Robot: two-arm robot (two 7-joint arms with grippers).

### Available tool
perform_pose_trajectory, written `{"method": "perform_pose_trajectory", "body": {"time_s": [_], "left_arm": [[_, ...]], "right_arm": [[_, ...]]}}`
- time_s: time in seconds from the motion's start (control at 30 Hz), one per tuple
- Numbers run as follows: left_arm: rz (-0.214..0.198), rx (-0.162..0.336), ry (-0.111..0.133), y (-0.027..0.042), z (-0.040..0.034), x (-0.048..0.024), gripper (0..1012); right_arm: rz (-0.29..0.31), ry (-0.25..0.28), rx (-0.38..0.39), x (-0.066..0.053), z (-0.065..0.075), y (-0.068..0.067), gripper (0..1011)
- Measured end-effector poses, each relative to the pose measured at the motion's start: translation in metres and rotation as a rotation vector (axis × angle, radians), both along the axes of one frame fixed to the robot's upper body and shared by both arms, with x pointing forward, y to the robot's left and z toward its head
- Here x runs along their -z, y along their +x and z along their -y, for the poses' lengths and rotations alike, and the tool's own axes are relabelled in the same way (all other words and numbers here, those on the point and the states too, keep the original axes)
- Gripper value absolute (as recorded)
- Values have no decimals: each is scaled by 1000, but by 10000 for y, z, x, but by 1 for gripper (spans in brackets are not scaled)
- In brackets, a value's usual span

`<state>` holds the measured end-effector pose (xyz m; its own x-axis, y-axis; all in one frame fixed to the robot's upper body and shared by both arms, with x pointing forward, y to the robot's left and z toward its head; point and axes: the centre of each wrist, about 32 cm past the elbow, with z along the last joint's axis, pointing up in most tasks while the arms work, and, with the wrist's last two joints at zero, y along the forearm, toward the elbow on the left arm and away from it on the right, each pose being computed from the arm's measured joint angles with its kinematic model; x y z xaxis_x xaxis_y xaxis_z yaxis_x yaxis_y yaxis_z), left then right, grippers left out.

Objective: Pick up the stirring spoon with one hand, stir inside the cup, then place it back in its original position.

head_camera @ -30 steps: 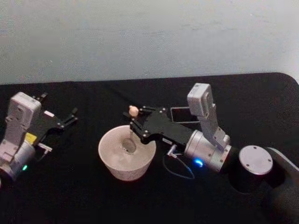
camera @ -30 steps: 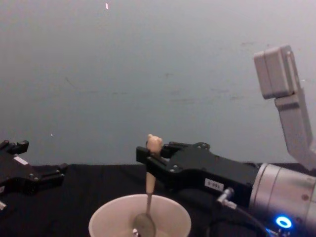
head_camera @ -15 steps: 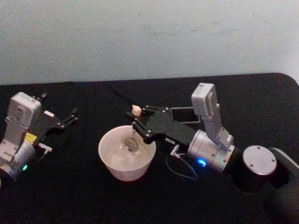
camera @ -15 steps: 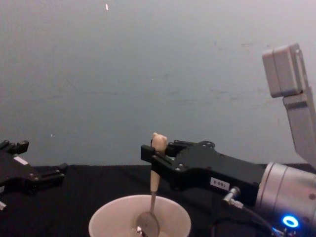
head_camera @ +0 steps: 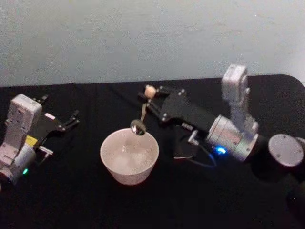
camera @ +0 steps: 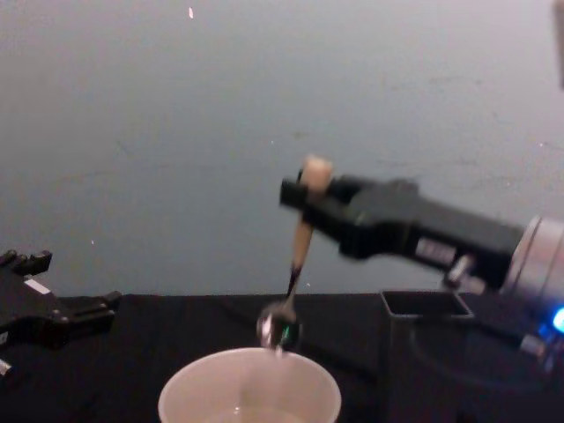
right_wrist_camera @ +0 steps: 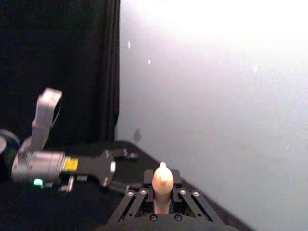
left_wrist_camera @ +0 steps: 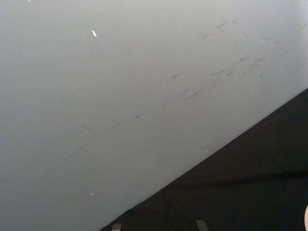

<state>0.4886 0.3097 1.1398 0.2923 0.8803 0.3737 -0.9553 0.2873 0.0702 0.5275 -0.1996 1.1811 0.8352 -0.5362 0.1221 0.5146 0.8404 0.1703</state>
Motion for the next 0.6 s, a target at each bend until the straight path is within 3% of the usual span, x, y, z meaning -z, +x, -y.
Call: {"method": "perform_pose_trajectory", "body": {"time_s": [0.3,0.4,0.6], "left_arm": [[0,0,0,0,0,0,1001],[0,0,0,0,0,0,1001],[0,0,0,0,0,0,1001]], "right_arm": [[26,73,19,-289,277,33,203],[33,82,26,-335,358,34,203],[56,83,61,-438,655,4,203]]}}
